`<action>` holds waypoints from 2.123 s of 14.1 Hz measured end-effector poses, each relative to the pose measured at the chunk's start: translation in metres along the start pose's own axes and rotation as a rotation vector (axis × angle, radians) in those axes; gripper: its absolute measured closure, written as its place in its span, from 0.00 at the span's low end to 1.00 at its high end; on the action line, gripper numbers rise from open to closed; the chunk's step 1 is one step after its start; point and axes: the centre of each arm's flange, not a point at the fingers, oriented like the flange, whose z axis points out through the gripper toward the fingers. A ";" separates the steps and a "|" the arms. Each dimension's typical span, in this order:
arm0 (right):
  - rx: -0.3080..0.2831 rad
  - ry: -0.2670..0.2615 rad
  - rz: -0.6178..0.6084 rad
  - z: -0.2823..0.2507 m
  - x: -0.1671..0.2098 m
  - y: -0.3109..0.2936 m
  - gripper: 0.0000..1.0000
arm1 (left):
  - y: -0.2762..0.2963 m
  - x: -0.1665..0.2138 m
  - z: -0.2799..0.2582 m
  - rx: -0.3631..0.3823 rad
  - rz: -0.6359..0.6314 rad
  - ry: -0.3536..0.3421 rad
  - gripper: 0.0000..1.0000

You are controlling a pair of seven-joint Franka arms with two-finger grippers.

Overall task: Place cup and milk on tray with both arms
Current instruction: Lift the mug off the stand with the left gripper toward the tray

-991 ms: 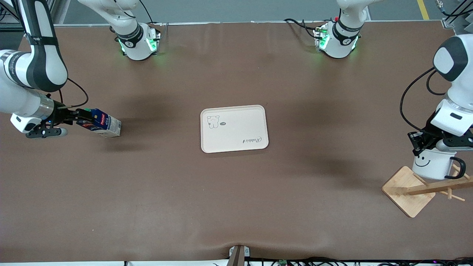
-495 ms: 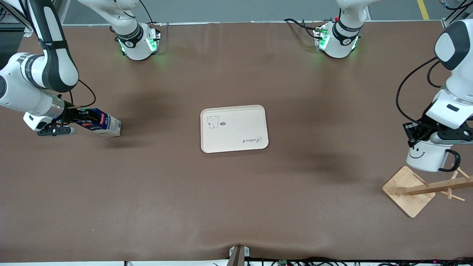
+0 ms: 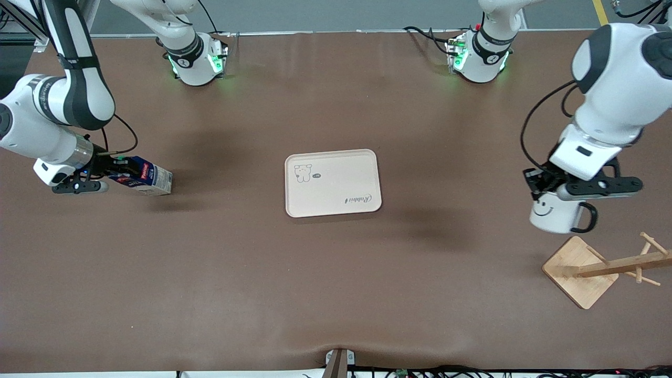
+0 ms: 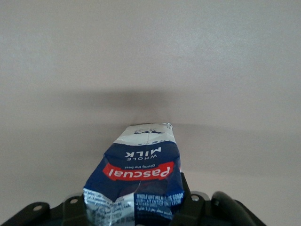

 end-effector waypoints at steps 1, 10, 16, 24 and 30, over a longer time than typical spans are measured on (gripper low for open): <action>-0.007 0.004 0.050 0.000 0.002 -0.010 0.36 | 0.015 -0.005 0.003 -0.006 -0.019 -0.010 0.91; -0.041 -0.105 0.121 -0.035 0.039 -0.036 0.36 | 0.111 -0.038 0.041 -0.061 -0.029 -0.110 0.91; -0.061 -0.128 -0.030 -0.023 0.051 -0.036 0.36 | 0.169 -0.056 0.050 -0.093 -0.010 -0.163 0.91; -0.071 -0.079 0.112 -0.046 0.063 -0.034 0.36 | 0.266 -0.080 0.070 -0.109 -0.031 -0.292 0.91; -0.070 -0.107 0.079 -0.033 0.065 -0.038 0.36 | 0.322 -0.104 0.097 -0.092 -0.053 -0.321 0.91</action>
